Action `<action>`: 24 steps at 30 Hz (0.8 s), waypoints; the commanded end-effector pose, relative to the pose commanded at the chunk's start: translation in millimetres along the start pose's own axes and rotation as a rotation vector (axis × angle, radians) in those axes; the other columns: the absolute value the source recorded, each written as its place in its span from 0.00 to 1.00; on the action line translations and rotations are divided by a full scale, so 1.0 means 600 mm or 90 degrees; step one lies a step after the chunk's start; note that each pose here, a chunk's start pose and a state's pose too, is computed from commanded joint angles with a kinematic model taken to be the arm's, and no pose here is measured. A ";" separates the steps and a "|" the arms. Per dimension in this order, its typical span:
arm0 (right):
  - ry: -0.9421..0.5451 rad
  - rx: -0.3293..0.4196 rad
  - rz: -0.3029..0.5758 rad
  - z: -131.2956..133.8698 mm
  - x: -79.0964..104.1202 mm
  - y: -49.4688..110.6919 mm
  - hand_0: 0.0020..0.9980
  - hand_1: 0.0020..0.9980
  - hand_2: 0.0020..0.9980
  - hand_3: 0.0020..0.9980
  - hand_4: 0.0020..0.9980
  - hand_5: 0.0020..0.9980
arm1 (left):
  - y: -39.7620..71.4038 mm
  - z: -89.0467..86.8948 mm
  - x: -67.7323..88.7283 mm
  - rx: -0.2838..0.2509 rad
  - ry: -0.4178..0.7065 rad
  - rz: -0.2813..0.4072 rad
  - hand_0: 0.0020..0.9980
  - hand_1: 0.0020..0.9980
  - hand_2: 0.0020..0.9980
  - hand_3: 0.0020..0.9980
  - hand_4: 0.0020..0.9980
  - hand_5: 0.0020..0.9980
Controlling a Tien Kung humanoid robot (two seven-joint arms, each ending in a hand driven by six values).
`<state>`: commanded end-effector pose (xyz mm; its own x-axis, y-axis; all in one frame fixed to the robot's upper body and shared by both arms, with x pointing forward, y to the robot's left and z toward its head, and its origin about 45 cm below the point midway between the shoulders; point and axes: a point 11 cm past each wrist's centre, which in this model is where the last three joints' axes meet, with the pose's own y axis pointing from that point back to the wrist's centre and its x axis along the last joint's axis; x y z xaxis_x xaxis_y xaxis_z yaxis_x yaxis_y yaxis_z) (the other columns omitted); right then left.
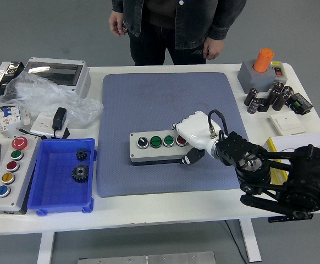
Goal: Pick up the button,place it on the desk,press the button,press the button
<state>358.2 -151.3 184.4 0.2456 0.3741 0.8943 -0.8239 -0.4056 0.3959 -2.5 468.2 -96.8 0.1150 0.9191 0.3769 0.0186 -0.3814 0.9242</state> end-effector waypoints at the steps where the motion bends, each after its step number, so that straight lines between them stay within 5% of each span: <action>1: -0.002 -0.001 -0.003 0.002 0.000 -0.001 0.66 0.69 0.68 0.45 0.69 0.04 | 0.000 0.000 0.000 0.000 0.000 0.000 0.68 0.70 0.63 0.65 0.59 0.36; 24: -0.040 -0.009 -0.042 0.023 0.002 -0.012 0.68 0.72 0.72 0.52 0.72 0.03 | 0.000 0.000 -0.001 -0.003 -0.002 -0.001 0.68 0.70 0.63 0.65 0.59 0.36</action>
<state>371.4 -159.4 185.5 0.3311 0.3460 0.8779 -0.8119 -0.3696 0.4519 -2.3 467.6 -97.1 0.1178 0.9191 0.3759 0.0137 -0.3800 0.9249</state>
